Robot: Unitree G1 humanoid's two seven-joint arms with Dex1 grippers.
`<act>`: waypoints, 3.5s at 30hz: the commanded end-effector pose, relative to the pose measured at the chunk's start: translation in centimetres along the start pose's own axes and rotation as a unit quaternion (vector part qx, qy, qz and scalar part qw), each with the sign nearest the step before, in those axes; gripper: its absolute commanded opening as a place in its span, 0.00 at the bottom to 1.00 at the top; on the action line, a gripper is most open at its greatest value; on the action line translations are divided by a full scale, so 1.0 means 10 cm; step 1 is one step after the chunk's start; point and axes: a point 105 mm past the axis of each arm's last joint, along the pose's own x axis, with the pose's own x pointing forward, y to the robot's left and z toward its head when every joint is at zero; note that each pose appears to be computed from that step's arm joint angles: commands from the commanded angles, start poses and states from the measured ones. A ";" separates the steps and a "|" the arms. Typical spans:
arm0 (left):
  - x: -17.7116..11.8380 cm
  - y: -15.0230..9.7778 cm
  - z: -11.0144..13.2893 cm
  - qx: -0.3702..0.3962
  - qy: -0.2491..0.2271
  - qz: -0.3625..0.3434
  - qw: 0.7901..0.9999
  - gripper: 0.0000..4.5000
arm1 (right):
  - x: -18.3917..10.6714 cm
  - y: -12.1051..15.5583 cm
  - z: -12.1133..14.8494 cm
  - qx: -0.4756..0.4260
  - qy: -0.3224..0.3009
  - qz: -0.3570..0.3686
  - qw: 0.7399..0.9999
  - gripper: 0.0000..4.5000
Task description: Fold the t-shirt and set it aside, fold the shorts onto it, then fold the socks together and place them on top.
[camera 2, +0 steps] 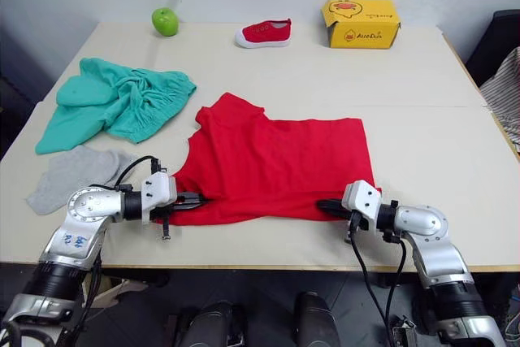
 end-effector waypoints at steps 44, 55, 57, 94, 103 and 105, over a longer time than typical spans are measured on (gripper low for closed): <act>-0.93 -0.22 -0.49 -0.076 0.096 0.229 0.966 0.00 | -1.29 -0.48 -0.64 0.093 0.054 -0.320 0.941 0.00; -1.11 -0.28 0.02 -0.016 0.042 0.124 0.991 0.40 | -1.13 -0.11 -0.10 -0.013 0.044 -0.104 0.994 0.35; -1.04 -0.39 -0.03 0.021 0.071 0.083 0.994 0.54 | -1.03 -0.05 -0.07 -0.067 0.059 -0.066 0.994 0.50; -1.08 -0.69 -0.26 0.161 0.152 0.055 0.974 0.00 | -0.98 0.43 -0.16 -0.098 0.134 0.067 0.984 0.00; -1.23 -0.88 -0.32 0.153 0.170 0.062 0.971 0.00 | -1.01 0.65 -0.25 -0.080 0.159 0.067 0.982 0.00; -1.26 -0.95 -0.31 0.131 0.168 0.057 0.975 0.00 | -1.02 0.70 -0.26 -0.068 0.157 0.068 0.983 0.00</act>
